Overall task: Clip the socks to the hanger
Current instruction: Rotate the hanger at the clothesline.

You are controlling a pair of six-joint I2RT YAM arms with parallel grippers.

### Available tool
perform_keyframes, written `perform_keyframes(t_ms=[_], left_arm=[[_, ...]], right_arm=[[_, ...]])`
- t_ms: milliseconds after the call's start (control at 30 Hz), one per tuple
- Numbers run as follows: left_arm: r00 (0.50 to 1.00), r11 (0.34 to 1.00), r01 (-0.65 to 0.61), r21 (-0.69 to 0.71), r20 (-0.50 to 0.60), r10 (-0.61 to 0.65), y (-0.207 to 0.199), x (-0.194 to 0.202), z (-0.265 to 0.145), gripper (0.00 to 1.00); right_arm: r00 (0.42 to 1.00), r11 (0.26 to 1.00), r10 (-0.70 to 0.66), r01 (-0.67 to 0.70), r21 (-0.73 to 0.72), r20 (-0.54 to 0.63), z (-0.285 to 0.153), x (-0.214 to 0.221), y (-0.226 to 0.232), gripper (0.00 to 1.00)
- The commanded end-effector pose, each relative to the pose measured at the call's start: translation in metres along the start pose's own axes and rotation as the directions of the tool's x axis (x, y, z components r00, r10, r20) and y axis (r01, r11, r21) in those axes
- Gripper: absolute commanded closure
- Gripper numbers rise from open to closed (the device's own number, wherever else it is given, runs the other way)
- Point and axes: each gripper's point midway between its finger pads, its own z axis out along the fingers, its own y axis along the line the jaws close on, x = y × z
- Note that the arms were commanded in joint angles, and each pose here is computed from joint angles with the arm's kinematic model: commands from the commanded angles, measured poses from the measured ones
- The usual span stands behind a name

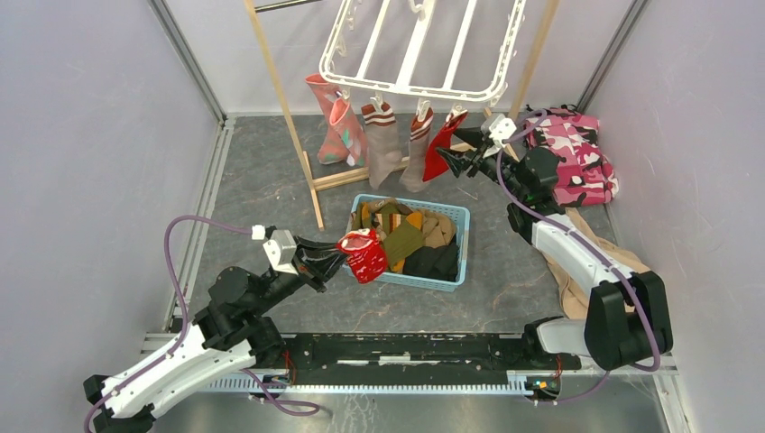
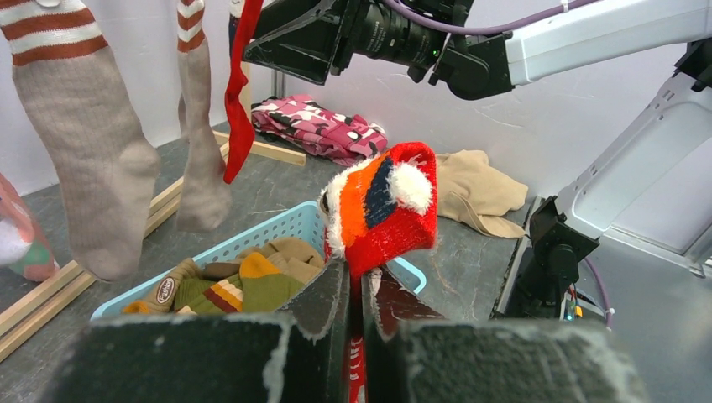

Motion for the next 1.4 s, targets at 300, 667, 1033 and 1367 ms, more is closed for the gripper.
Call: perform_keyframes(t_ms=[300,667,1033,1367], left_arm=[[1.000,0.999,-0.027,0.018,0.006,0.027,-0.002,0.000,0.004,0.98],[1.000,0.999,-0.031,0.032,-0.002,0.031,-0.004,0.003,0.008,0.98],[0.999,0.999,-0.032,0.038,-0.005,0.033,-0.004,0.006,0.009,0.98],[1.000,0.999,-0.028,0.028,0.012,0.028,-0.004,-0.001,0.001,0.98]], right_arm=[[0.996,0.992,-0.083,0.081,0.099,0.015,-0.003,-0.018,-0.038,0.25],[0.996,0.999,-0.028,0.024,0.044,0.085,0.002,-0.023,-0.041,0.63],[0.993,0.999,-0.009,0.014,-0.036,0.119,0.013,-0.028,0.007,0.95],[0.998,0.997,-0.039,0.035,0.072,0.044,0.057,-0.025,0.054,1.00]])
